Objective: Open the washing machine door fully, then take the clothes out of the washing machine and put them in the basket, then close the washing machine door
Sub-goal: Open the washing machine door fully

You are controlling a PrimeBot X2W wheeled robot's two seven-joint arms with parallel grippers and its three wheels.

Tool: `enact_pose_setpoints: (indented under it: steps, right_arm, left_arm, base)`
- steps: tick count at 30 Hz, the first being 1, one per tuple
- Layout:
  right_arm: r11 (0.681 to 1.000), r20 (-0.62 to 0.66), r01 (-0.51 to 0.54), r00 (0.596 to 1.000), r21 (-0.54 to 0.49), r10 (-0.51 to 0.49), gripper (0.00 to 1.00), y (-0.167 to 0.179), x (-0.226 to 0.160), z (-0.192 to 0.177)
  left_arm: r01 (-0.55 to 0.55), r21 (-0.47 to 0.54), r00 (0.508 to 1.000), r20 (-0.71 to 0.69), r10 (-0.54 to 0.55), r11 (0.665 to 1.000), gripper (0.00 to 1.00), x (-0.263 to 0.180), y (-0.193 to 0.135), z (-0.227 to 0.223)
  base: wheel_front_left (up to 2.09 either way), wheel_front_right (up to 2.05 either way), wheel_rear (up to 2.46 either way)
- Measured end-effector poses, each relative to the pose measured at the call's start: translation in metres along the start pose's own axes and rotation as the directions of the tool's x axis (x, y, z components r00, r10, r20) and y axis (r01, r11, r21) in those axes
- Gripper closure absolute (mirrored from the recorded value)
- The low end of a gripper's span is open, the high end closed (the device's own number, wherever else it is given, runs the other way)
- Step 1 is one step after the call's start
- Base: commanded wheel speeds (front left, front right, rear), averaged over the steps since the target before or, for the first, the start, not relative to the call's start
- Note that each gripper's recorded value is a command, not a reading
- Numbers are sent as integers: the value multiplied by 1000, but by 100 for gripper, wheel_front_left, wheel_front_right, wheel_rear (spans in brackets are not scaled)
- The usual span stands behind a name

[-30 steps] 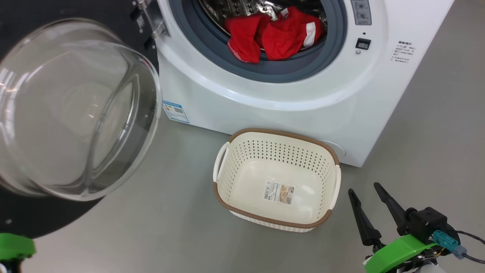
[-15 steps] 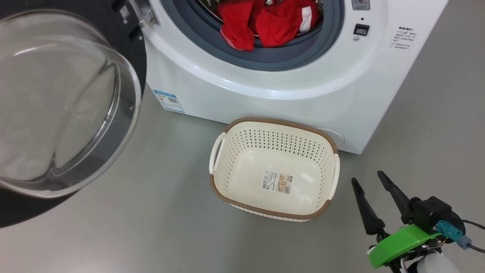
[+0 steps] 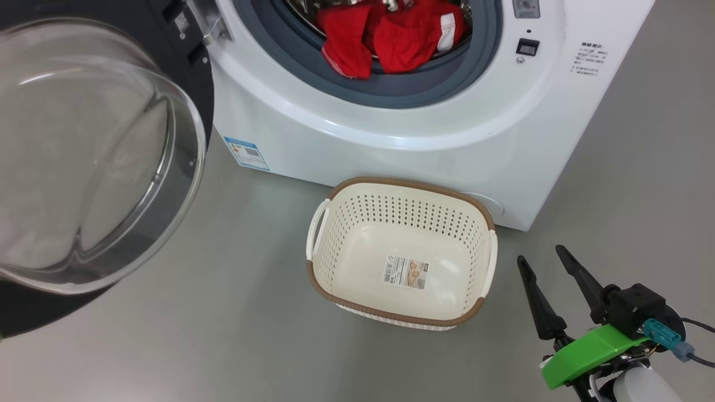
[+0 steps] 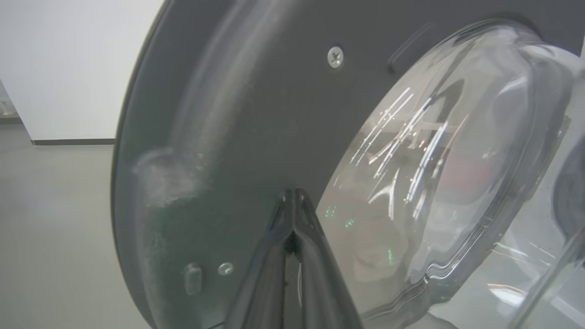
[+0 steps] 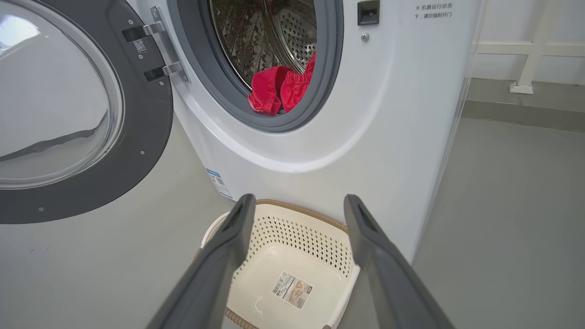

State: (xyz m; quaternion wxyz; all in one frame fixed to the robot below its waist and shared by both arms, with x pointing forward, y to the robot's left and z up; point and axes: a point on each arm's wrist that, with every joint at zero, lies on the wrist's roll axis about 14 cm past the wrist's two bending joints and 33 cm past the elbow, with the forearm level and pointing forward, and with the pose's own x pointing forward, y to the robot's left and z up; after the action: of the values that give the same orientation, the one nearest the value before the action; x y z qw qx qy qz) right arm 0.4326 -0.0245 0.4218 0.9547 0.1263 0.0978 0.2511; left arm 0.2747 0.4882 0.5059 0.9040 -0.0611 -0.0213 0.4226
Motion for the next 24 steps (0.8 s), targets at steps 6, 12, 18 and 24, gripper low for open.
enact_pose_setpoints:
  steps: [6, 12, 18, 24]
  right_arm:
    - [1000, 25, -6, 1000, -11, 6, 0, 5, -3, 11]
    - [1000, 57, 3, 998, -17, -2, 0, 7, -9, 23]
    - [999, 68, 40, 997, -2, -40, 0, 2, -22, 25]
    - [995, 92, 103, 990, 4, -103, 0, -15, -37, 32]
  left_arm:
    - [64, -17, 998, 6, -64, 998, 100, -15, -10, -2]
    - [146, -29, 989, -2, -146, 989, 29, -42, -22, -12]
    - [249, -41, 968, -5, -249, 968, 0, -66, -51, -19]
    - [343, -60, 939, -5, -344, 938, 0, -83, -85, -25]
  base:
    - [0, 0, 0]
    - [0, 0, 0]
    - [0, 0, 0]
    - [0, 0, 0]
